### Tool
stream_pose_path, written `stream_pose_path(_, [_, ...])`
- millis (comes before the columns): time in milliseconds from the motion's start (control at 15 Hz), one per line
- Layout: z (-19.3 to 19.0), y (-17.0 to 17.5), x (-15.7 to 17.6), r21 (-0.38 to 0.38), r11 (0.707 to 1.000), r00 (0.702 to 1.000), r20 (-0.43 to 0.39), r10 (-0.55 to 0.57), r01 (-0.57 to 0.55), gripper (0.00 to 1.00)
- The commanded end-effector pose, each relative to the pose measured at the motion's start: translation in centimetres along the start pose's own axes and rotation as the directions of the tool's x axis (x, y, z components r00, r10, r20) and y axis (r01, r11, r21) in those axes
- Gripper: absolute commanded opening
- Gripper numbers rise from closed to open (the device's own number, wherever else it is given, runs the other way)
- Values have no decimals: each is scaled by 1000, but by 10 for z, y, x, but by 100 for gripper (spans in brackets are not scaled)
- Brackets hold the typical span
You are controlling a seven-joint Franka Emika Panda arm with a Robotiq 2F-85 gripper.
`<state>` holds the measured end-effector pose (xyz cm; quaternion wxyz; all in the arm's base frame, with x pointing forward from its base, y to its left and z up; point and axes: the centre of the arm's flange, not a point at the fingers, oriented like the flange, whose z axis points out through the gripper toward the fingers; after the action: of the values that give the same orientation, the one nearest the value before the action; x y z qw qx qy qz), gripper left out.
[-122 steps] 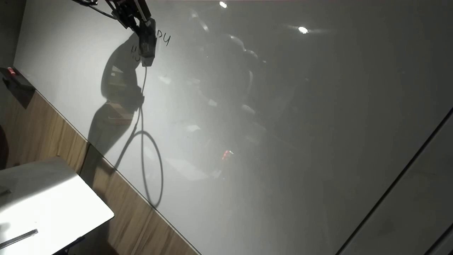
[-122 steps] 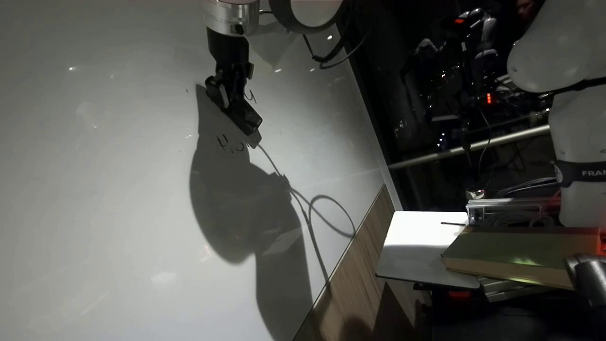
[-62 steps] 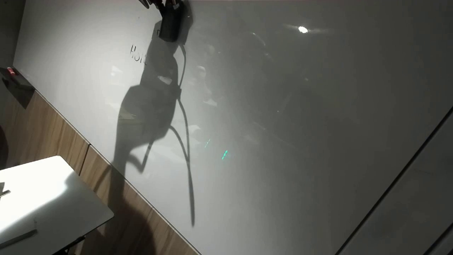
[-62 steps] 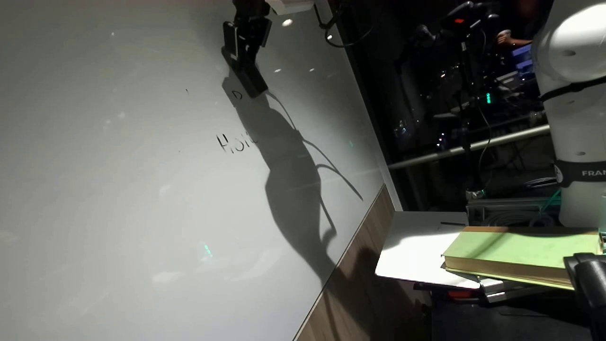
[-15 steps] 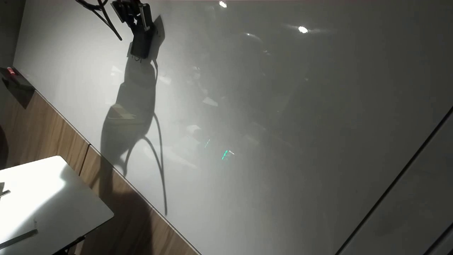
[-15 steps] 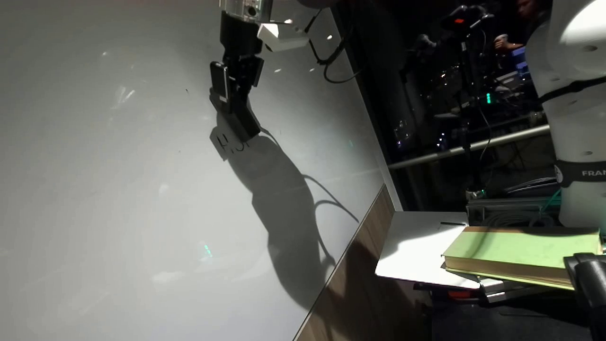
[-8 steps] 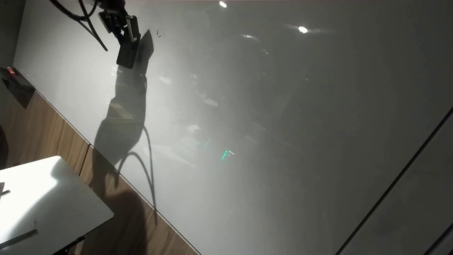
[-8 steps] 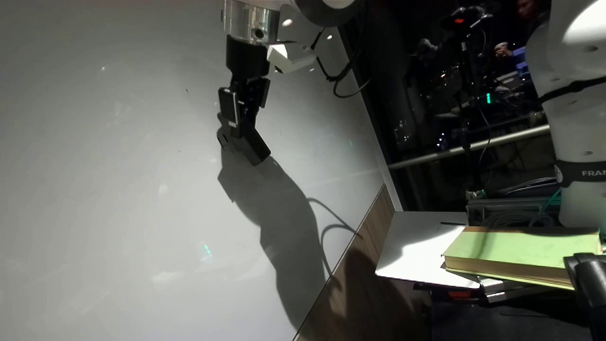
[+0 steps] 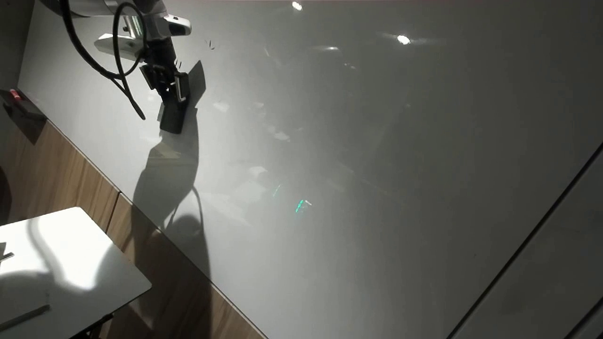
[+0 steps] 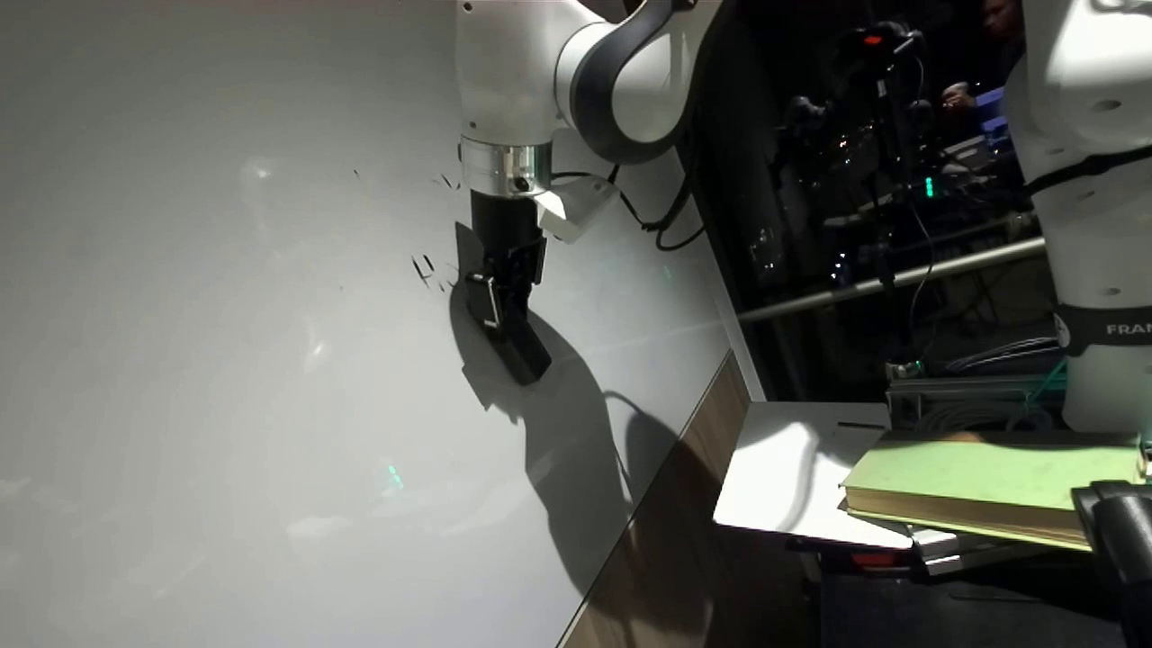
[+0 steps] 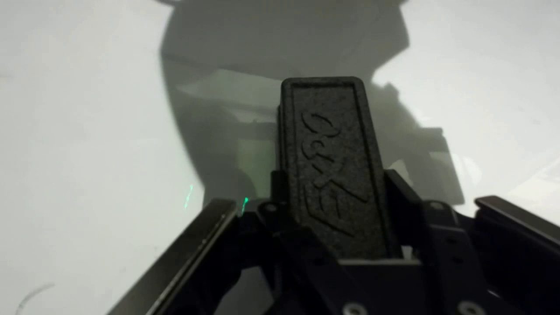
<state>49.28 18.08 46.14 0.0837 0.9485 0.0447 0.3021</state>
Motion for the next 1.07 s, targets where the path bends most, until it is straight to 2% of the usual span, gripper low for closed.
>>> stream_pose_path(0, [27,9,16,-13,1000,1000,-12,23,-23,30])
stream_pose_path(200, [6,4,16,-11,1000,999,-28,29,-29,30])
stream_pose_path(667, [-95,1,63,-17,999,991,-125,50,-52,30])
stream_pose_path(800, [-125,-8,73,-13,999,986,-159,50,-52,30])
stream_pose_path(1000, [-146,-33,78,-2,999,980,-197,36,-37,30])
